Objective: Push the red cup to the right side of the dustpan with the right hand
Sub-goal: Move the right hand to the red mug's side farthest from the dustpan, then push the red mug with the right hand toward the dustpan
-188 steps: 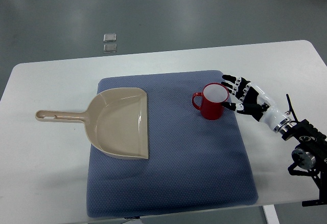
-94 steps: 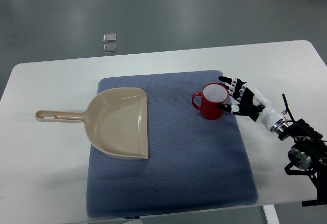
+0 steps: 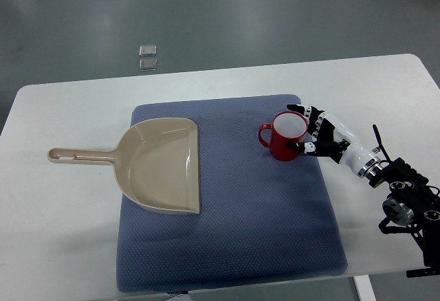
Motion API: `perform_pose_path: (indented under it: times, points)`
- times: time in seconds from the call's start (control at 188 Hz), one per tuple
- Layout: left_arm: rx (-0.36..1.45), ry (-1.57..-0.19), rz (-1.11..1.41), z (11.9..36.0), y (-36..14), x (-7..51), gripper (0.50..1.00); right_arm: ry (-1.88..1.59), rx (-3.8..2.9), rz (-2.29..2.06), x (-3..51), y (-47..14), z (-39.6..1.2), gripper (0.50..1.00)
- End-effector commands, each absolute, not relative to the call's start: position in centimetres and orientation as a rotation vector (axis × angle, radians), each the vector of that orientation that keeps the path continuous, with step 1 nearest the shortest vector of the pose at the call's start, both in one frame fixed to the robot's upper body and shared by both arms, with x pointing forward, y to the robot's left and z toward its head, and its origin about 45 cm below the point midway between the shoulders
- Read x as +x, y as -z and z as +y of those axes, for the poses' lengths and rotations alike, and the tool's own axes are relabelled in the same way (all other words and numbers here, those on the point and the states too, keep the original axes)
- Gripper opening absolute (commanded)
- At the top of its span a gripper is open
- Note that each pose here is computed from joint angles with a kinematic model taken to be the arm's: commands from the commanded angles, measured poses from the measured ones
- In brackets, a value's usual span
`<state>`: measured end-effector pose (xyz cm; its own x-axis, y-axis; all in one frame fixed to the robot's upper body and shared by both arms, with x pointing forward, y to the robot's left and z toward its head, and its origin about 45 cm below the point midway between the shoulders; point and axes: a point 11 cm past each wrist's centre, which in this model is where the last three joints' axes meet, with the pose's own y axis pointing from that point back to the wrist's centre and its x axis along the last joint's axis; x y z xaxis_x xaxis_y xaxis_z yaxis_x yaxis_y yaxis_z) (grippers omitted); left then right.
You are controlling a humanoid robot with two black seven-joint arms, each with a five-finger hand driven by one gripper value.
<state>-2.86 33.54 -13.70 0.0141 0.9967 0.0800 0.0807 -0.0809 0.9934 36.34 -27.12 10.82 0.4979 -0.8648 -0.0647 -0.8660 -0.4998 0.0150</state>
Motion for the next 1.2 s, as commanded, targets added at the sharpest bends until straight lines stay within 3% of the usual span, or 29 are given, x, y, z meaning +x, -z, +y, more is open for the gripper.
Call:
perform_pose_path:
  times: [0.0, 1.193]
  points:
    - [1.335, -1.221, 1.222, 33.5, 13.7, -2.9, 1.000, -0.099, -2.706, 1.556, 36.3, -10.8, -27.0, 0.930]
    - [1.334, -1.221, 1.221, 33.5, 13.7, -2.8, 1.000, -0.098, -2.735, 1.512, 36.5, -10.3, -23.8, 0.921]
